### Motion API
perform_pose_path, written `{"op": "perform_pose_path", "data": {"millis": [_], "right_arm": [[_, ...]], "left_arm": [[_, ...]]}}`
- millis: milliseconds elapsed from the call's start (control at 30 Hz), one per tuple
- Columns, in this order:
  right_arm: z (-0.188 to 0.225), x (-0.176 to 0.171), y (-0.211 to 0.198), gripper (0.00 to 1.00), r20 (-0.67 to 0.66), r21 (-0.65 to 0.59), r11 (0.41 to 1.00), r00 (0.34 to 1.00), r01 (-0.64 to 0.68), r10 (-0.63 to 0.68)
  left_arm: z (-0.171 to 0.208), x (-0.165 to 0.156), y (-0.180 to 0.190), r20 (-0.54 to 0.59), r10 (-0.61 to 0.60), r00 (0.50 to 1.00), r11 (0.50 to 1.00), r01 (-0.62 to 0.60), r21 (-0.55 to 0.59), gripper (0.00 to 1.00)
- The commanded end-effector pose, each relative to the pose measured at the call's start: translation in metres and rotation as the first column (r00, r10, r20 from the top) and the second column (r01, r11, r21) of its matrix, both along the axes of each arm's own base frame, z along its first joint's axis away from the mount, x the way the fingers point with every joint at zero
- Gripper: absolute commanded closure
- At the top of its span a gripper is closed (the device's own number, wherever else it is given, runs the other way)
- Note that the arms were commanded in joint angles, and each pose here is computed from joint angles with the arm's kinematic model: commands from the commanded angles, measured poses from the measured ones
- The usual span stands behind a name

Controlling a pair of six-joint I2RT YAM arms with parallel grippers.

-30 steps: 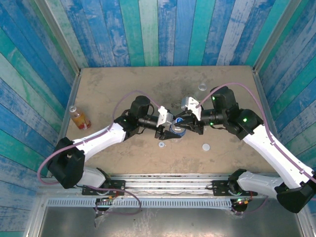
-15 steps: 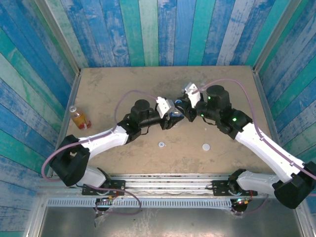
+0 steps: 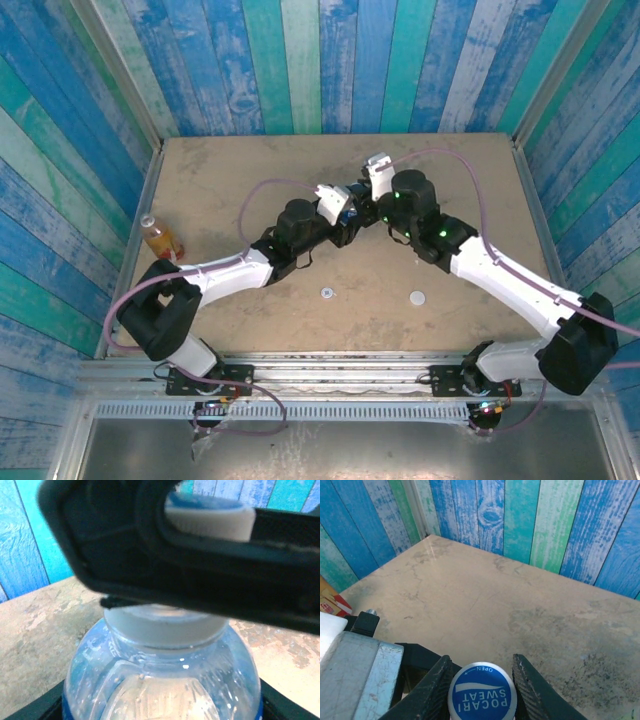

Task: Screw on the bottle caps

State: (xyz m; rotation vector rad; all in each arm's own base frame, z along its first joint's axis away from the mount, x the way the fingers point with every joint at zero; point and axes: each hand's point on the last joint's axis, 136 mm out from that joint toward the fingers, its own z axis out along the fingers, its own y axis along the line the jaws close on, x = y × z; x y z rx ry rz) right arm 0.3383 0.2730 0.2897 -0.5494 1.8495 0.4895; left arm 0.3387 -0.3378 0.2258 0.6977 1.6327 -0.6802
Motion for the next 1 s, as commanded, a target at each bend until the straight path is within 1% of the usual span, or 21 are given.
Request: {"op": "perform_pose_path", "data": {"millis": [0, 67, 167, 233, 300, 367, 467, 533, 667, 800, 867, 967], "right_arm": [[-0.031, -0.037, -0.003, 0.56, -0.073, -0.115, 0.981, 0.987, -0.154, 0.146], [-0.016, -0.05, -0.008, 0.48, -0.029, -0.099, 0.973, 0.978, -0.208, 0.206], [0.004, -0.077, -0.014, 0.37, 0.031, -0.078, 0.943, 0.945, -0.324, 0.327], [0.012, -0.093, -0.018, 0.34, 0.059, -0.076, 0.921, 0.92, -0.383, 0.387], [0.016, -0.109, -0.021, 0.33, 0.073, -0.086, 0.896, 0.894, -0.436, 0.442], [0.02, -0.123, -0.023, 0.33, 0.058, -0.093, 0.871, 0.871, -0.482, 0.489], [0.025, -0.134, -0.023, 0.33, 0.042, -0.1, 0.846, 0.847, -0.524, 0.53], [0.028, -0.135, -0.024, 0.33, 0.043, -0.107, 0.845, 0.847, -0.524, 0.531], [0.033, -0.13, -0.023, 0.33, 0.049, -0.124, 0.847, 0.849, -0.517, 0.526], [0.035, -0.122, -0.022, 0.34, 0.051, -0.143, 0.856, 0.86, -0.497, 0.508], [0.037, -0.117, -0.022, 0.34, 0.054, -0.149, 0.862, 0.867, -0.484, 0.496], [0.038, -0.113, -0.023, 0.35, 0.055, -0.152, 0.868, 0.873, -0.472, 0.484]], "left_arm": [[0.068, 0.007, 0.016, 0.162, 0.051, 0.986, 0.991, -0.03, -0.132, 1.0], [0.064, -0.005, 0.013, 0.173, -0.012, 0.985, 0.995, 0.03, -0.1, 1.0], [0.059, -0.025, 0.009, 0.192, -0.119, 0.974, 0.991, 0.13, -0.044, 1.0], [0.055, -0.04, 0.005, 0.205, -0.204, 0.957, 0.978, 0.209, -0.001, 1.0], [0.056, -0.05, 0.004, 0.21, -0.257, 0.943, 0.966, 0.26, 0.016, 1.0], [0.056, -0.064, -0.002, 0.205, -0.343, 0.917, 0.939, 0.341, 0.046, 0.95], [0.059, -0.076, -0.006, 0.204, -0.419, 0.885, 0.908, 0.414, 0.069, 1.0], [0.06, -0.078, -0.006, 0.188, -0.428, 0.884, 0.903, 0.424, 0.059, 1.0], [0.059, -0.086, -0.007, 0.188, -0.461, 0.867, 0.887, 0.458, 0.063, 1.0], [0.064, -0.081, -0.003, 0.203, -0.42, 0.885, 0.907, 0.418, 0.053, 1.0], [0.067, -0.076, 0.002, 0.217, -0.372, 0.903, 0.927, 0.373, 0.037, 1.0], [0.07, -0.073, 0.007, 0.238, -0.329, 0.914, 0.942, 0.334, 0.019, 1.0]]}}
